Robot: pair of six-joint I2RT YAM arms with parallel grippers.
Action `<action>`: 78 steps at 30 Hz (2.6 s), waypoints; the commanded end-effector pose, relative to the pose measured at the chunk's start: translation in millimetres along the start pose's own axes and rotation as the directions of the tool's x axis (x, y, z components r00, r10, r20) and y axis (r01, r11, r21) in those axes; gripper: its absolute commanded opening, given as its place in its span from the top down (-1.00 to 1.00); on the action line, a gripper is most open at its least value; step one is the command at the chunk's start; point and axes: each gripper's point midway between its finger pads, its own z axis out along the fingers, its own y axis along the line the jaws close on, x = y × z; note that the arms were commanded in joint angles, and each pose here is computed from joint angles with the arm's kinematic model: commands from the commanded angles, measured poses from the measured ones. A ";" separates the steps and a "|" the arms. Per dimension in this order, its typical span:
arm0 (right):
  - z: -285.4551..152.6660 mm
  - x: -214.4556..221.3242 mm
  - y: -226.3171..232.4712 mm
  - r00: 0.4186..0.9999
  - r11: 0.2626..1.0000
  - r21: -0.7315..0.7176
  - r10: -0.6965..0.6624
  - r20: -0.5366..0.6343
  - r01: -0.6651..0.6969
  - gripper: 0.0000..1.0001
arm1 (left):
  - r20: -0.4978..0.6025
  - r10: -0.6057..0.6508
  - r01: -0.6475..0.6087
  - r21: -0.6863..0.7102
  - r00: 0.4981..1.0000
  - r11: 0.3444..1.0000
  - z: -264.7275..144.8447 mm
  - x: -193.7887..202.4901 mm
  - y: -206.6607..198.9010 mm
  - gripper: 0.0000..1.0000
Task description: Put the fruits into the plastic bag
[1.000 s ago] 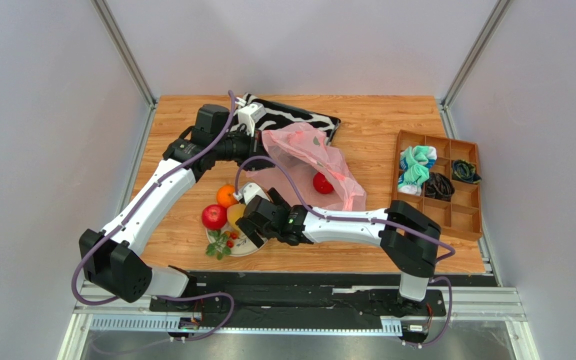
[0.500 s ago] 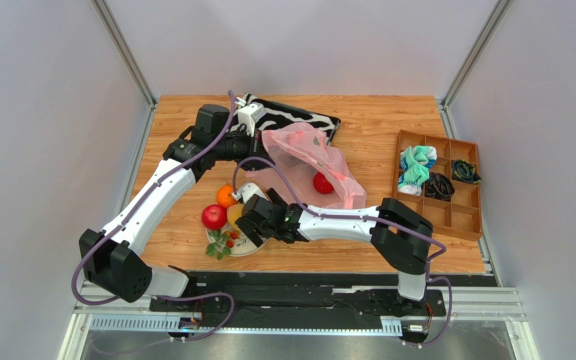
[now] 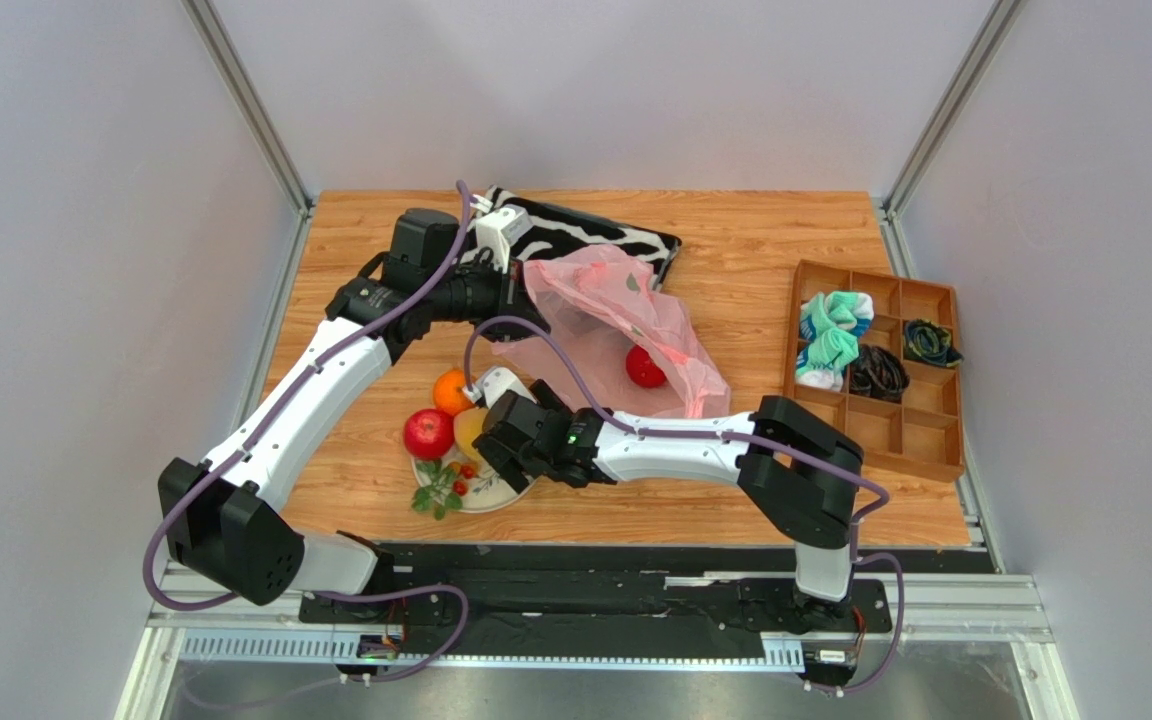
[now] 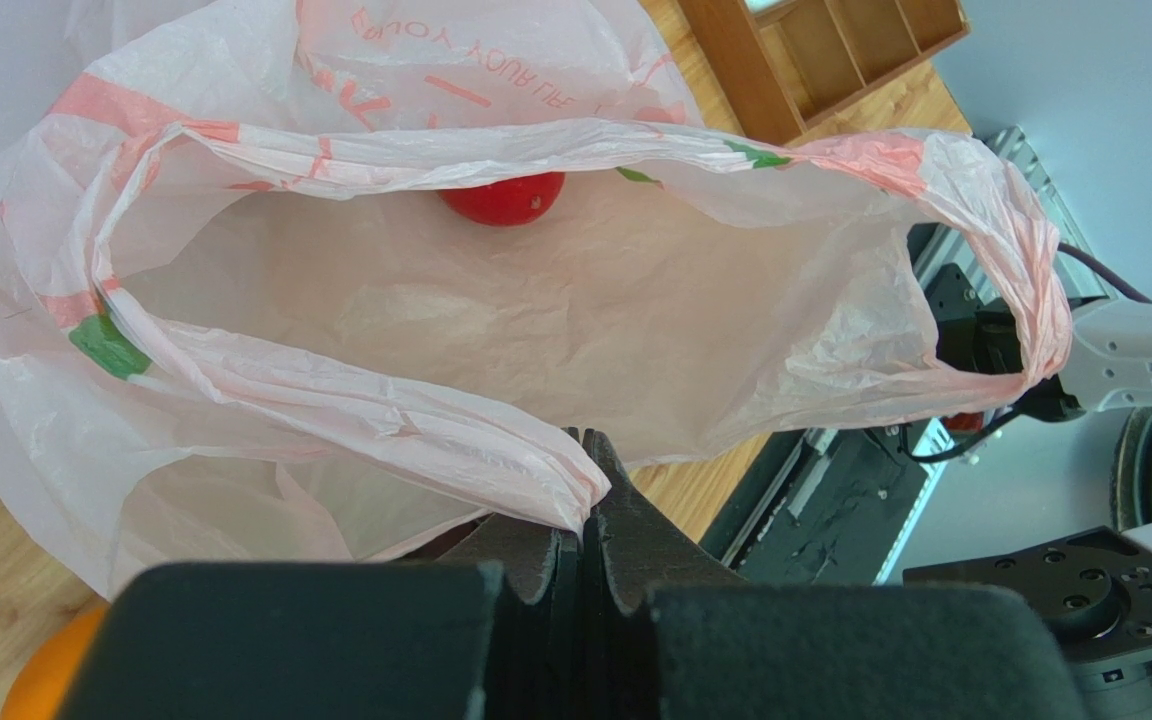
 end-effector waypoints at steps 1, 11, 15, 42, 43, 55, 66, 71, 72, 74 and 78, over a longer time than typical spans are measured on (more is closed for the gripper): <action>-8.0 -12.6 -2.5 0.999 1.000 0.003 0.023 0.042 -0.023 -0.26 | 0.028 0.018 -0.018 0.015 0.999 1.000 -6.3 -6.6 -9.7 1.00; -34.9 -22.0 15.2 0.996 0.996 -0.087 0.002 0.094 0.006 0.04 | 0.024 0.015 -0.015 0.013 1.000 1.000 -5.3 -5.6 -8.5 1.00; -65.6 -34.2 33.6 0.988 0.986 -0.164 0.000 0.152 0.025 0.03 | 0.026 0.017 -0.017 0.013 1.000 1.000 -5.4 -6.5 -8.8 1.00; -154.5 -84.7 -93.8 0.869 0.933 -0.203 0.352 0.349 -0.297 0.07 | 0.028 0.027 -0.027 0.000 0.999 1.000 -6.7 -6.2 -8.9 1.00; -154.0 -83.1 -99.1 0.864 0.930 -0.195 0.363 0.348 -0.312 0.07 | 0.028 0.027 -0.027 0.000 0.999 1.000 -6.7 -6.2 -8.9 1.00; -124.3 -60.2 -154.0 0.891 0.902 0.130 0.367 0.267 -0.411 0.12 | 0.026 0.031 -0.031 -0.001 0.999 1.000 -6.5 -5.8 -8.9 1.00; -80.8 -71.9 -167.0 0.895 0.872 0.257 0.344 0.285 -0.417 0.12 | 0.028 0.041 -0.041 0.003 0.999 0.999 -6.5 -5.9 -11.2 1.00; -60.6 -82.1 -155.8 0.894 0.887 0.211 0.347 0.285 -0.411 0.12 | 0.025 0.041 -0.041 0.003 0.999 0.999 -5.4 -5.8 -10.4 1.00; -55.4 -83.5 -154.9 0.897 0.889 0.214 0.342 0.280 -0.406 0.11 | 0.023 0.041 -0.041 0.004 0.999 0.999 -5.0 -5.0 -10.7 1.00; -50.3 -84.0 -157.8 0.901 0.887 0.230 0.335 0.276 -0.401 0.11 | 0.023 0.041 -0.041 0.004 0.999 0.999 -5.0 -5.0 -10.7 1.00; -37.3 -78.1 -167.2 0.903 0.875 0.262 0.342 0.260 -0.407 0.10 | 0.026 0.045 -0.046 0.005 0.999 0.999 -5.8 -5.9 -12.0 1.00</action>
